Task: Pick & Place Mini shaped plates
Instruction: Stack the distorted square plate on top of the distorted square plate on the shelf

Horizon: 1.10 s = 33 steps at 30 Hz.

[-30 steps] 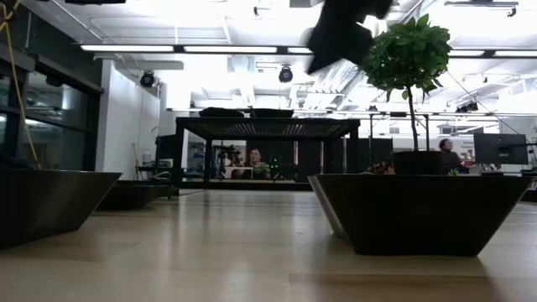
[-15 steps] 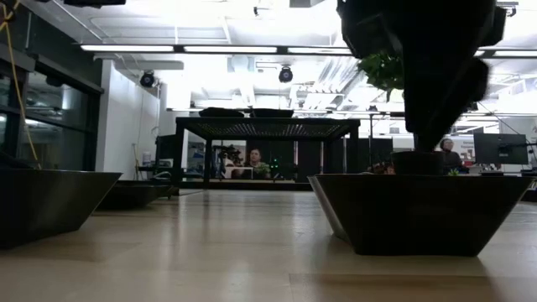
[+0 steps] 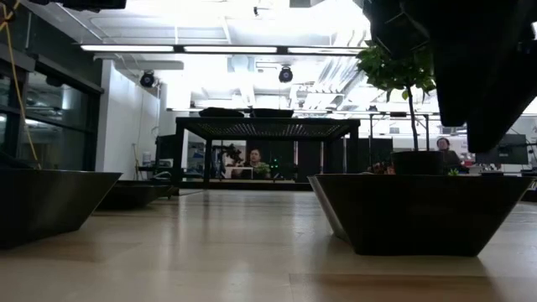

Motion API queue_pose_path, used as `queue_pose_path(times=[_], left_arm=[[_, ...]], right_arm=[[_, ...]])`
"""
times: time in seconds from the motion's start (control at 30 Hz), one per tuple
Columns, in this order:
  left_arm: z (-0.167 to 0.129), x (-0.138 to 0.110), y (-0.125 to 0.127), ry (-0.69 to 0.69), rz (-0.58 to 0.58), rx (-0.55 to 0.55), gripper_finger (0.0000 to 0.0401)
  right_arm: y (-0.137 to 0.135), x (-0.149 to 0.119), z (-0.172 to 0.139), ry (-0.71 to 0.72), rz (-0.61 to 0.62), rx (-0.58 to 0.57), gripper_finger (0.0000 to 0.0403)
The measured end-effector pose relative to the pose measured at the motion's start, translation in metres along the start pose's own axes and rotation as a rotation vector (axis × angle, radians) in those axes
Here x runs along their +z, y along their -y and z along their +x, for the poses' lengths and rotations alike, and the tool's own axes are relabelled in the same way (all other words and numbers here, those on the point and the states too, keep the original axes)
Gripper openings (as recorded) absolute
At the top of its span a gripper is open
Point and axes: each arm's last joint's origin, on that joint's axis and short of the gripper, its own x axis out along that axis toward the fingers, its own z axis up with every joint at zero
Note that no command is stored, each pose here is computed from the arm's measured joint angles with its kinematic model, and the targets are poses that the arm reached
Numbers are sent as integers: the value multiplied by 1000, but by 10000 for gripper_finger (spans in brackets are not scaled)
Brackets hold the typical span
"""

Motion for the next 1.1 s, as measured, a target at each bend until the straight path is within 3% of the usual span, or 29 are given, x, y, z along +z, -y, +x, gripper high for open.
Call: queue_pose_path(times=[0.17, 0.4, 0.8, 1.1], left_arm=[[0, 0, 0, -1, 0, 1, 76], [0, 0, 0, -2, -4, 0, 76], [0, 0, 0, 0, -8, 0, 76], [0, 0, 0, 1, -9, -1, 76]], right_arm=[[-5, 1, 7, 4, 36, 38, 204], [-2, -3, 29, -36, 45, -29, 204], [-1, -2, 28, 10, 34, -32, 203], [-2, -2, 28, 9, 25, -25, 162]])
